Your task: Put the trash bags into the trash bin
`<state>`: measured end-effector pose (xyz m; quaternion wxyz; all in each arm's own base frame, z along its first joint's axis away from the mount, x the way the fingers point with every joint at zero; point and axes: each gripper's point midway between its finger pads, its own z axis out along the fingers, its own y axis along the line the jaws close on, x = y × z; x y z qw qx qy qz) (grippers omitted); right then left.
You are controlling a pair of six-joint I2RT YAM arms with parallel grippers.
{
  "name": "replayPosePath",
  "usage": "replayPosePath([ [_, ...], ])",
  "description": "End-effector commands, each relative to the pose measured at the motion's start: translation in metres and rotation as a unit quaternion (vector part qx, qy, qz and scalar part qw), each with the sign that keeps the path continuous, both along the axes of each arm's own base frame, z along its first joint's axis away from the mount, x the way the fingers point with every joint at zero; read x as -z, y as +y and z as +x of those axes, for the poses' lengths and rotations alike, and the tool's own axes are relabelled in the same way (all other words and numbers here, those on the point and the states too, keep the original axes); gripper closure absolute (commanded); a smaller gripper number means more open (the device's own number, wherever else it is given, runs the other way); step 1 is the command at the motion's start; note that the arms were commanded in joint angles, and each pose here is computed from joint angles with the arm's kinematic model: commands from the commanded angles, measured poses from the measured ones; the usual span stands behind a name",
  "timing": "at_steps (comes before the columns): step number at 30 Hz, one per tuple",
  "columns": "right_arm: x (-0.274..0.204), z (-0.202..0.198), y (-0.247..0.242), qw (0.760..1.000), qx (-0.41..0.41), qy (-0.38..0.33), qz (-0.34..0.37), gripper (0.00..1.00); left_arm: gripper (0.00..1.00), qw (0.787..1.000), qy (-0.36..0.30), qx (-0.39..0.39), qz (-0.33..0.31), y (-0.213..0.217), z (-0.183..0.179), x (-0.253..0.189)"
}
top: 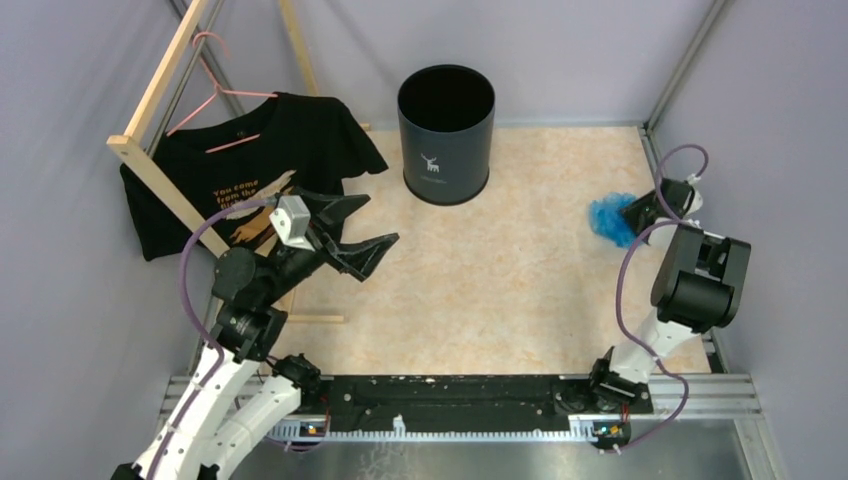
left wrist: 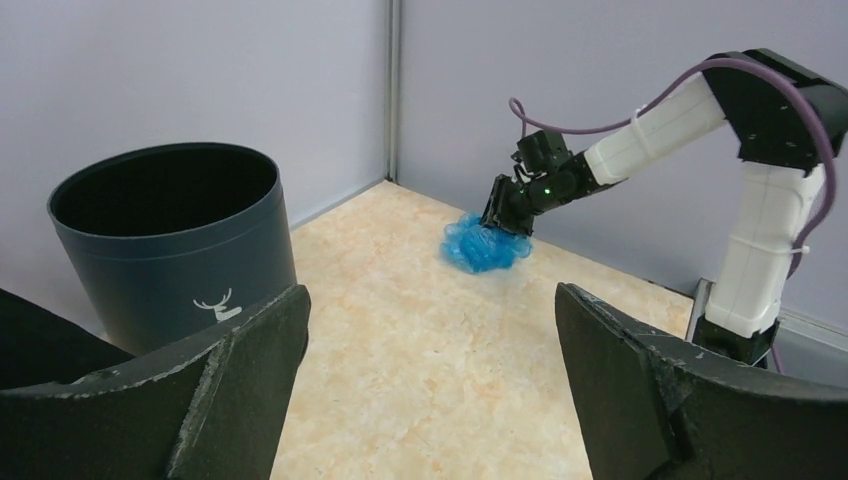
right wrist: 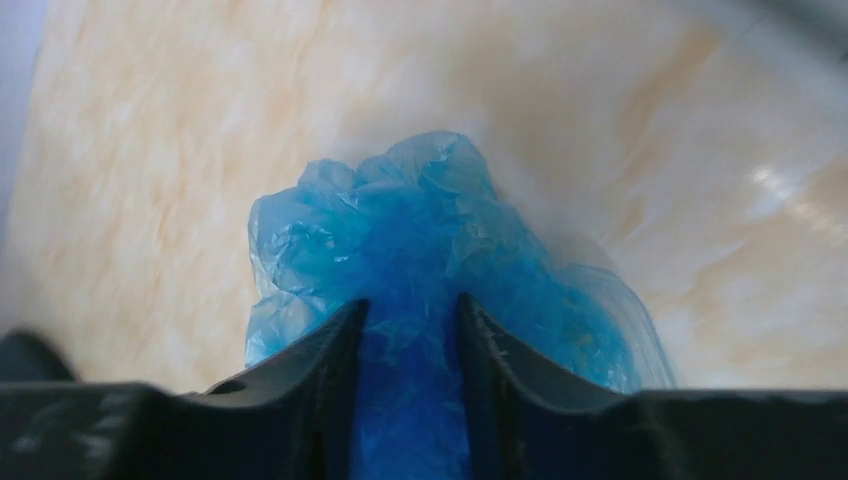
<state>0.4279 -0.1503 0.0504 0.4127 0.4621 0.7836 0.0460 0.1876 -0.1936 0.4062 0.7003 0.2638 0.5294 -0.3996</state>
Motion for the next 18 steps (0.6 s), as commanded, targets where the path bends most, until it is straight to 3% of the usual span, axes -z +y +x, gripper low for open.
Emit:
replayPosePath([
  [1, -0.033, -0.006, 0.085, 0.981, -0.134, -0.106, 0.095, 0.67, 0.02, 1.000, -0.007, -0.002, 0.001, -0.004, 0.009, -0.006],
  [3, -0.036, -0.027, 0.129, 0.969, -0.192, -0.111, 0.113, 0.71, 0.02, 1.000, 0.005, 0.001, 0.004, -0.008, 0.014, 0.000],
  [7, -0.030, -0.084, 0.219, 0.939, -0.324, -0.053, 0.105, 0.69, 0.02, 0.999, 0.039, 0.010, 0.015, -0.017, 0.026, 0.015],
  [10, -0.029, -0.130, 0.268, 0.915, -0.389, -0.048, 0.097, 0.64, 0.02, 0.995, 0.046, 0.079, 0.031, -0.036, 0.014, 0.022],
  [14, -0.044, -0.157, 0.302, 0.890, -0.438, -0.078, 0.097, 0.45, 0.02, 0.986, 0.078, 0.139, 0.042, -0.063, 0.006, 0.044],
  [18, -0.058, -0.164, 0.310, 0.873, -0.476, -0.065, 0.088, 0.41, 0.02, 0.968, 0.129, 0.191, 0.101, -0.110, -0.006, 0.078],
])
